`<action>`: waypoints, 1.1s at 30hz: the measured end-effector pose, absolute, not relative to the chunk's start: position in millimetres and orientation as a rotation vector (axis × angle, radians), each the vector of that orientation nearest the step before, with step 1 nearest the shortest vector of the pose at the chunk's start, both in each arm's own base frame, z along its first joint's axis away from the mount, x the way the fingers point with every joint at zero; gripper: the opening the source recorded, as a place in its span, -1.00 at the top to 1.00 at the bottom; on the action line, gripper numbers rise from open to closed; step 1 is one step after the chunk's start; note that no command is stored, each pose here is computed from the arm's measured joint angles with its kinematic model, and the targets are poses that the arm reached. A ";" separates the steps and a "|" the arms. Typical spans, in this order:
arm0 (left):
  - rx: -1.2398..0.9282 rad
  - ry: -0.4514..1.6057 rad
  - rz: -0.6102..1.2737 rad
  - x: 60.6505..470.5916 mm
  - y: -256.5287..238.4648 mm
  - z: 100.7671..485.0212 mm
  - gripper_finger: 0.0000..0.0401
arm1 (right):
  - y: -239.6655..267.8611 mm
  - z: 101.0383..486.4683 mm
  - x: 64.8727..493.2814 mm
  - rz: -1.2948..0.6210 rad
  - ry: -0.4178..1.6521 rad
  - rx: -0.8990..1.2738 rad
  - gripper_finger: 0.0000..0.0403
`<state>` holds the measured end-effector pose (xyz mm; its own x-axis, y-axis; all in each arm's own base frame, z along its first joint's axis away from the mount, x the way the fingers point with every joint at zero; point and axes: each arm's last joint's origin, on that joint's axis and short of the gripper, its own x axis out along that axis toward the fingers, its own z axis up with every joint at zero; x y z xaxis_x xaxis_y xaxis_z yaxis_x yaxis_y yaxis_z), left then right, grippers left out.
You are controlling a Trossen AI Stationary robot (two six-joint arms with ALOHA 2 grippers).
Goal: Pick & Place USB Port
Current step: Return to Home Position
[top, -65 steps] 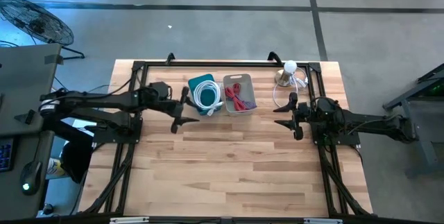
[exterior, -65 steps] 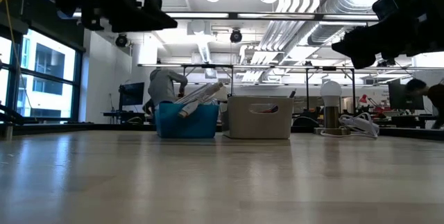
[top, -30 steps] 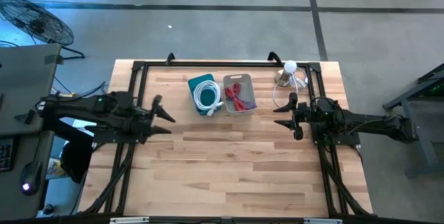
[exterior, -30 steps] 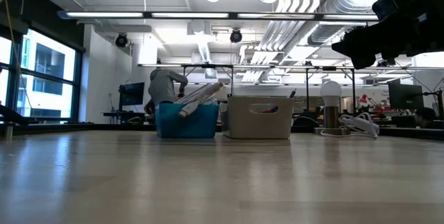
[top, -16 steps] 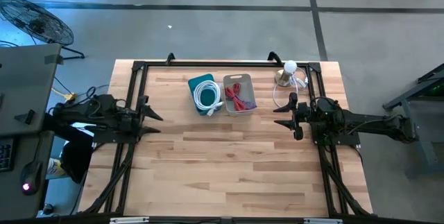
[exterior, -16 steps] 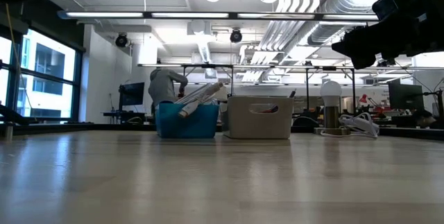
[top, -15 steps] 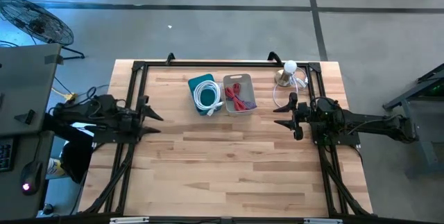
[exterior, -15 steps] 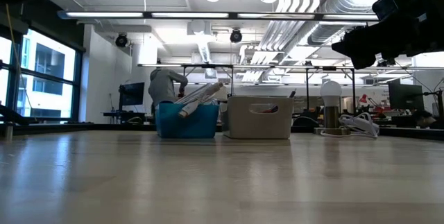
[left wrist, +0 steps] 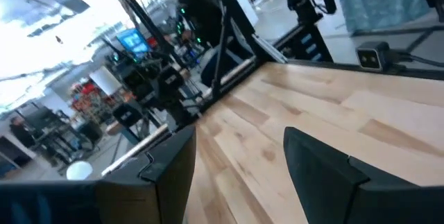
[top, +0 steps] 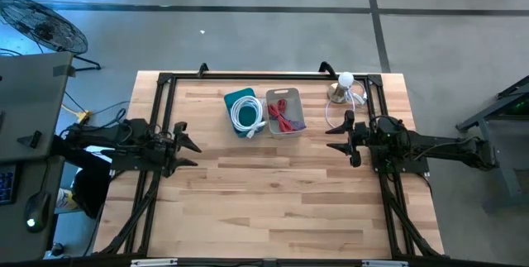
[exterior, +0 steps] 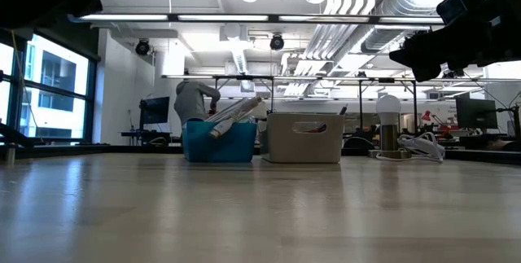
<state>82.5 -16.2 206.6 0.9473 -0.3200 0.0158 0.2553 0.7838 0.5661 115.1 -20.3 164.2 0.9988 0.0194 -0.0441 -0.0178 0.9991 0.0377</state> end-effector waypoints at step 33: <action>0.597 -0.132 -0.295 95.9 -17.6 170.6 -0.07 | -20.3 164.2 115.1 0.019 0.045 0.037 0.00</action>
